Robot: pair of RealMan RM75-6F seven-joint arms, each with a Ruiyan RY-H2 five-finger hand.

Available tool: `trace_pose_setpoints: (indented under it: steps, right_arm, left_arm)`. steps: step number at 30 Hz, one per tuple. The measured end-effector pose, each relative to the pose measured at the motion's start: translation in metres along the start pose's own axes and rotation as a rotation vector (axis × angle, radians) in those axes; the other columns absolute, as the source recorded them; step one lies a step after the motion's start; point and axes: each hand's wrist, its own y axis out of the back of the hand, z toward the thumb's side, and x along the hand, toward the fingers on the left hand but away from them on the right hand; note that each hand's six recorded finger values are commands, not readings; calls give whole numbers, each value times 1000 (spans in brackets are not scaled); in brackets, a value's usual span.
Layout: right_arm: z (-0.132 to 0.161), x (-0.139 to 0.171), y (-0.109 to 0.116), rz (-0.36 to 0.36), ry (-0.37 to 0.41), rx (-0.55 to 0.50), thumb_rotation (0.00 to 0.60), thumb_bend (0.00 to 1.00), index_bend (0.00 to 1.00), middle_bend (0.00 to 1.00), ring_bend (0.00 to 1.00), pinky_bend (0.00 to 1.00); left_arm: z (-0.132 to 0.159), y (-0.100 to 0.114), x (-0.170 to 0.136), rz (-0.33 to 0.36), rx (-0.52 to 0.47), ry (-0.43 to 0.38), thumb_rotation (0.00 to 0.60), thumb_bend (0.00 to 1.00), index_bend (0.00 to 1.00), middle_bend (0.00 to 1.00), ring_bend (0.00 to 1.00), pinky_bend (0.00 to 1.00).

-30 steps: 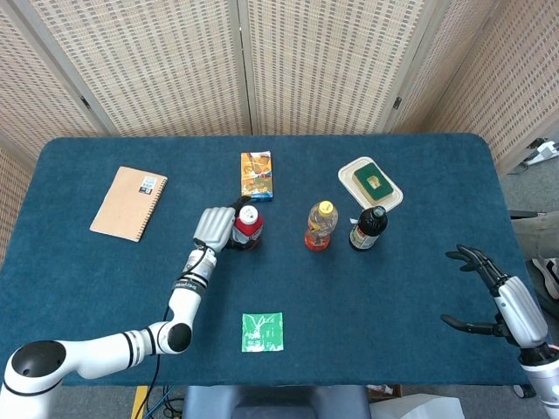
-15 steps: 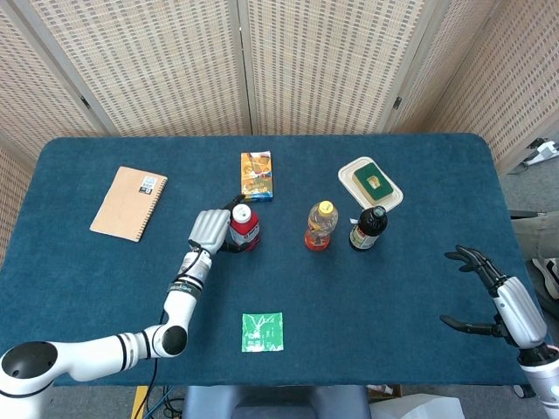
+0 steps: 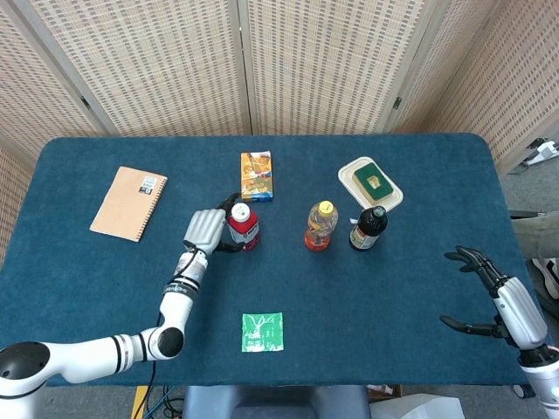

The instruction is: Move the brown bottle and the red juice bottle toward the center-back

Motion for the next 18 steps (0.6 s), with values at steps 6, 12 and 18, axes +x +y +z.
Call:
trace_pose_setpoints:
  steps: [6, 12, 18]
  right_arm:
    - [1, 0, -2, 3, 3, 4, 600, 35, 51, 207, 105, 333]
    - [1, 0, -5, 14, 1, 15, 600, 35, 51, 208, 105, 333]
    - [1, 0, -9, 21, 2, 27, 600, 35, 51, 207, 104, 333]
  left_arm:
    - [-8, 12, -6, 12, -3, 21, 600, 166, 0, 179, 370, 568]
    - [-18, 25, -18, 21, -4, 33, 600, 166, 0, 168, 352, 568]
    - [-34, 36, -38, 37, 23, 27, 600, 167, 0, 162, 341, 568]
